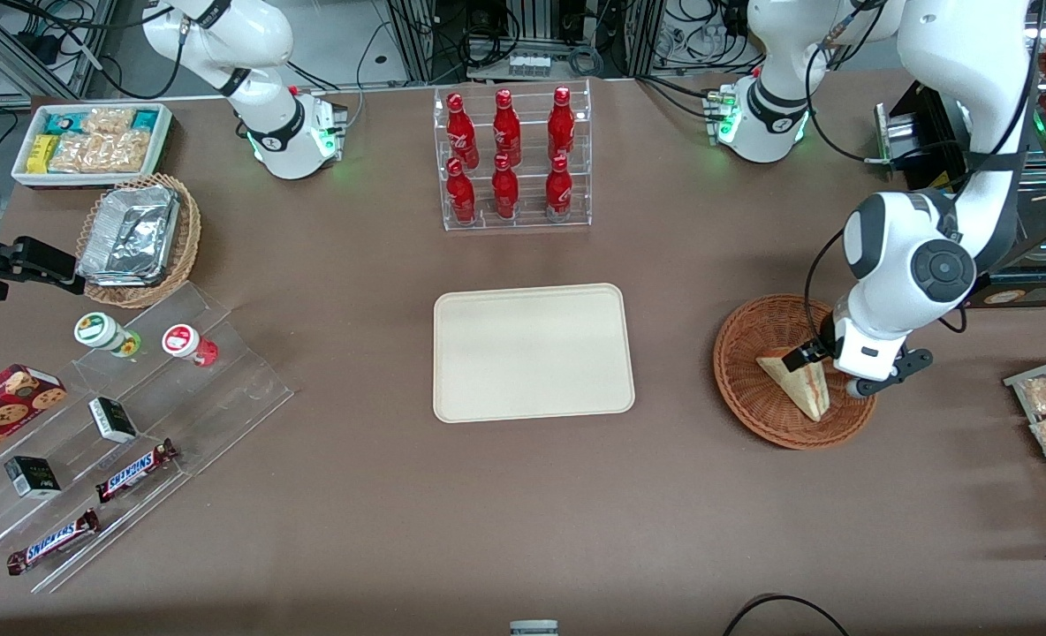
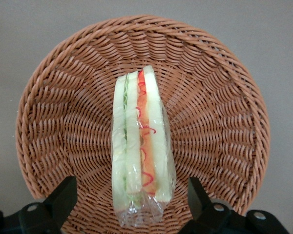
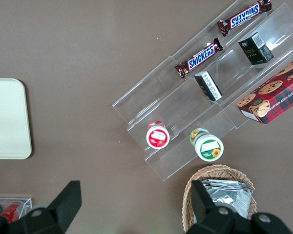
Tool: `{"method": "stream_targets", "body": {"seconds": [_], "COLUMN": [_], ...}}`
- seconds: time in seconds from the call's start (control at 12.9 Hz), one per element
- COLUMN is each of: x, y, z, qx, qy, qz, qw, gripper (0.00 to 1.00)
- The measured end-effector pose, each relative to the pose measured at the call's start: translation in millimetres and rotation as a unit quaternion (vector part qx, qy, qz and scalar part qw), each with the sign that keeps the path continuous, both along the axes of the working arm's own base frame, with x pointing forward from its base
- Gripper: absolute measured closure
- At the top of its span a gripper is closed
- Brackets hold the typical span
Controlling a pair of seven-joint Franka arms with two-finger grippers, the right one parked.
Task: Place sandwich from basket to tray
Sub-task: 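Lower the open left gripper over the wrapped sandwich in the basket, then close the left gripper on the sandwich and lift it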
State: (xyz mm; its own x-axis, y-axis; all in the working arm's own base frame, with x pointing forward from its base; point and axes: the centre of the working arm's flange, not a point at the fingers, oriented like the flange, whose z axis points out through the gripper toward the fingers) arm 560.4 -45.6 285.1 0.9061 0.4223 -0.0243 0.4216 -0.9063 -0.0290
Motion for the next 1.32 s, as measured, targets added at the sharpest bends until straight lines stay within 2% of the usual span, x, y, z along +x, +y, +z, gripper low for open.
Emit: {"method": "stream_targets", "body": {"seconds": [0.54,0.7,0.85,1.09,1.16,1.32], "x": [0,0,0,1,2,6], "y": [-1,-2,-6,-13,-13,-13], "z": [-27,-33,-34,-31,-29,-19], "qx": [0.0,0.001,0.001,0.001,0.0,0.001], "qy": [-0.001,0.002,0.002,-0.003,-0.005,0.002], "qz": [0.01,0.016,0.013,0.009,0.009,0.009], "qw": [1.0,0.9999,0.9999,1.0,1.0,1.0], "gripper": [0.0,0.04,0.3,0.6,0.66,0.7]}}
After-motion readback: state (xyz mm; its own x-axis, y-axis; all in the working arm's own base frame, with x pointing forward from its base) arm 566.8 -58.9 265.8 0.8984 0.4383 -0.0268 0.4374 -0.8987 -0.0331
